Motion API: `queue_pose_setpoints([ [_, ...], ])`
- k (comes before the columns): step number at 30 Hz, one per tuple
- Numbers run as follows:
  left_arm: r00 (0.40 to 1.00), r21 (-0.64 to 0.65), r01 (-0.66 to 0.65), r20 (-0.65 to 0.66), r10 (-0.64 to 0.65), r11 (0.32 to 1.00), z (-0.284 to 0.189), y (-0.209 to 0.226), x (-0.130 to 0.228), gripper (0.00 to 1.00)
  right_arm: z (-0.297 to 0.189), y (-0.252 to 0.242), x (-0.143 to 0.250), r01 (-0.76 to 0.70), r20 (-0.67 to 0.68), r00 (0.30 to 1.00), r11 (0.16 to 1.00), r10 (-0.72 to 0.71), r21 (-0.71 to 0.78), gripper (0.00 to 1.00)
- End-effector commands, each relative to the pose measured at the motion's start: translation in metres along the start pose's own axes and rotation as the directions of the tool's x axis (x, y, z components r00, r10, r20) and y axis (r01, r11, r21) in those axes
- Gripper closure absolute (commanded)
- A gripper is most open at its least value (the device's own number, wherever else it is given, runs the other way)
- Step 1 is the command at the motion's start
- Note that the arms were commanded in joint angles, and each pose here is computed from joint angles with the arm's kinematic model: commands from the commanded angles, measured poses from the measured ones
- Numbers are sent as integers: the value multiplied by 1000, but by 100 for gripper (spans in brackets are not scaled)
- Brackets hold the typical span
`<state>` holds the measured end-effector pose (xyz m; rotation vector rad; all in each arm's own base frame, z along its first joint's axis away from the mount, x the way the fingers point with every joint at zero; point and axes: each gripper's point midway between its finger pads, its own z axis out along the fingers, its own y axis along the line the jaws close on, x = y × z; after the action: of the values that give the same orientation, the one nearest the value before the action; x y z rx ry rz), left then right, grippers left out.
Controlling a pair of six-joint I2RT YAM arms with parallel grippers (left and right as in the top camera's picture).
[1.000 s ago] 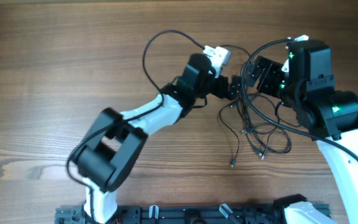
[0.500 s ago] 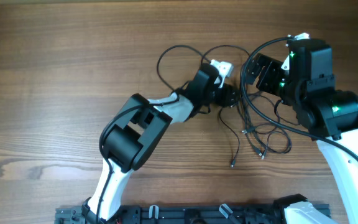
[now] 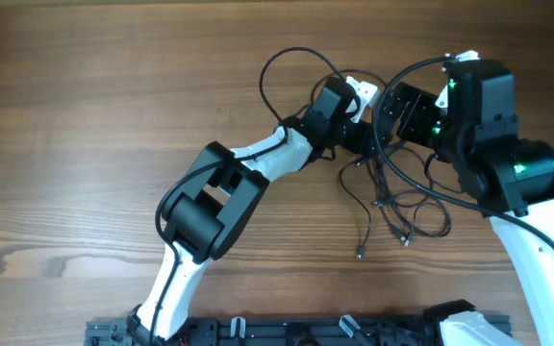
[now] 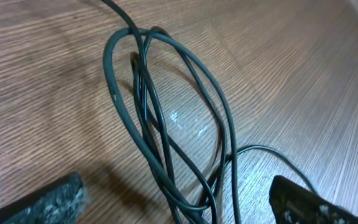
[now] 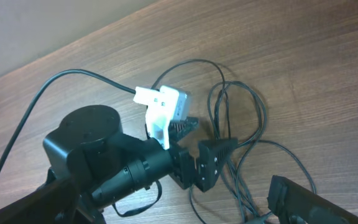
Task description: Untangle cables
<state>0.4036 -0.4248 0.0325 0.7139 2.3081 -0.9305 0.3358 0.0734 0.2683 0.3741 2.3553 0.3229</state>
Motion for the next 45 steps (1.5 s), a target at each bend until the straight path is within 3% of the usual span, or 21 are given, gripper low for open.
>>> queue_pose_setpoints([
  [1,997,8,-77,-18,77,997,9,0,-8,1,-1,3,0,9,1,1000,1000,-9,-15,0],
  [6,996,3,-81,-47,81,997,22,4,-12,0,-1,2,1,10,-5,1000,1000,-10,-12,0],
  [8,996,0,-76,-54,76,997,25,8,-9,8,-1,1,1,10,-6,1000,1000,-10,-10,0],
  [9,995,-2,-74,-60,74,997,26,9,-6,17,-1,1,1,10,-5,1000,1000,-10,-11,0],
  [11,995,-6,-65,-82,64,998,30,13,2,59,-1,2,1,10,-4,1000,1000,-10,-12,0],
  [14,993,-10,-57,-103,56,998,32,15,9,80,-1,2,1,10,-4,1000,1000,-10,-12,0],
  [18,993,-10,-57,-102,56,998,32,16,9,94,-1,2,1,10,-4,1000,1000,-10,-12,0],
  [23,994,-14,-53,-101,52,998,22,13,1,96,-1,-3,8,38,-33,999,999,-38,6,0],
  [29,997,-39,-47,-56,45,998,-39,4,-45,96,-7,-11,15,97,-54,994,995,-95,37,0],
  [36,936,-45,-352,-10,352,935,-158,-52,-93,96,-21,-6,23,188,-67,980,982,-189,-24,0],
  [45,878,-74,-478,-5,479,875,-263,-99,-92,96,-48,9,25,254,-14,966,959,-258,-130,0],
])
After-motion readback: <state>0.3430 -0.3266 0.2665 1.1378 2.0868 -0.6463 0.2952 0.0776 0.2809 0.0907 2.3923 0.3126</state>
